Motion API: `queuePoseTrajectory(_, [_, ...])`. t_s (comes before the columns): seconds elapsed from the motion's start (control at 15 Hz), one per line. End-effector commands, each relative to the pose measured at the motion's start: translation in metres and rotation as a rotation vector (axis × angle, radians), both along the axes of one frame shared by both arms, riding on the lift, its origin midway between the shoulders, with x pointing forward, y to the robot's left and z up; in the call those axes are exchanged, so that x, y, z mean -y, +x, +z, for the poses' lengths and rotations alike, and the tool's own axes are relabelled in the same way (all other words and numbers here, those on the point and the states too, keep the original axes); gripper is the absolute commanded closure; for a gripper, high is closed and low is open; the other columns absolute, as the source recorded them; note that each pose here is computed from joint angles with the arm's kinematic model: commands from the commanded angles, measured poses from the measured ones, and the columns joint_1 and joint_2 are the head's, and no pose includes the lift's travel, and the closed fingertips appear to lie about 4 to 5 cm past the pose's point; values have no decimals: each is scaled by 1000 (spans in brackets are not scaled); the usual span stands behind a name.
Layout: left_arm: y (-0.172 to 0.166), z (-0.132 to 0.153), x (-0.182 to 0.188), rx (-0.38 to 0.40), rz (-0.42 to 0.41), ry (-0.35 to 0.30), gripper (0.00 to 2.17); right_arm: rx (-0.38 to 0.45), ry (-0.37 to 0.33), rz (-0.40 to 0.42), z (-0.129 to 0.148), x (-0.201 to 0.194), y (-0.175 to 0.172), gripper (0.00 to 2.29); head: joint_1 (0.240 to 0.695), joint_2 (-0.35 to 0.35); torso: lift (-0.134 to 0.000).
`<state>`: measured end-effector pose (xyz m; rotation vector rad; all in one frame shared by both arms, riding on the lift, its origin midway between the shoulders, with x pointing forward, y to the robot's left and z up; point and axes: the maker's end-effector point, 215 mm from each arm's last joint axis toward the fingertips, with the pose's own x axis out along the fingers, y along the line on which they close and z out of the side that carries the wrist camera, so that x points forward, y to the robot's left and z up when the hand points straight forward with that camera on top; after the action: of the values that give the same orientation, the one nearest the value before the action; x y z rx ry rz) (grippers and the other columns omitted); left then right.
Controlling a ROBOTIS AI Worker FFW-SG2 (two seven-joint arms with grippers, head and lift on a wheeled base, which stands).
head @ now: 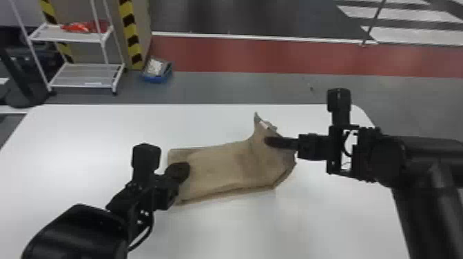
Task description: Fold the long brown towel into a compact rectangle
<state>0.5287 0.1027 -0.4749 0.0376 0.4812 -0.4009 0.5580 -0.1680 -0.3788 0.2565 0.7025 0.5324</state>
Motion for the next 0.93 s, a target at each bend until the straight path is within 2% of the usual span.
queuePoseTrajectory(0.0, [-1, 2, 7, -1, -8, -14, 1986, -32, 10, 55, 14, -35, -11, 1298, 695, -76, -116])
queuePoseTrajectory(0.33, [0, 30, 0, 12, -2, -25, 1986, -82, -73, 67, 32, -41, -4, 1298, 695, -38, -116])
queuePoseTrajectory(0.53, [-17, 40, -17, -28, 1, -106, 1986, -81, -95, 55, 41, -37, 6, 1298, 695, -29, -116])
queuePoseTrajectory(0.6, [-25, 31, -21, -68, -10, -109, 1986, -98, -92, 45, 36, -33, 11, 1298, 695, -26, -116])
queuePoseTrajectory(0.87, [-38, 24, -19, -99, -47, -165, 1986, -92, -98, 55, 44, -47, 20, 1298, 695, -14, -116])
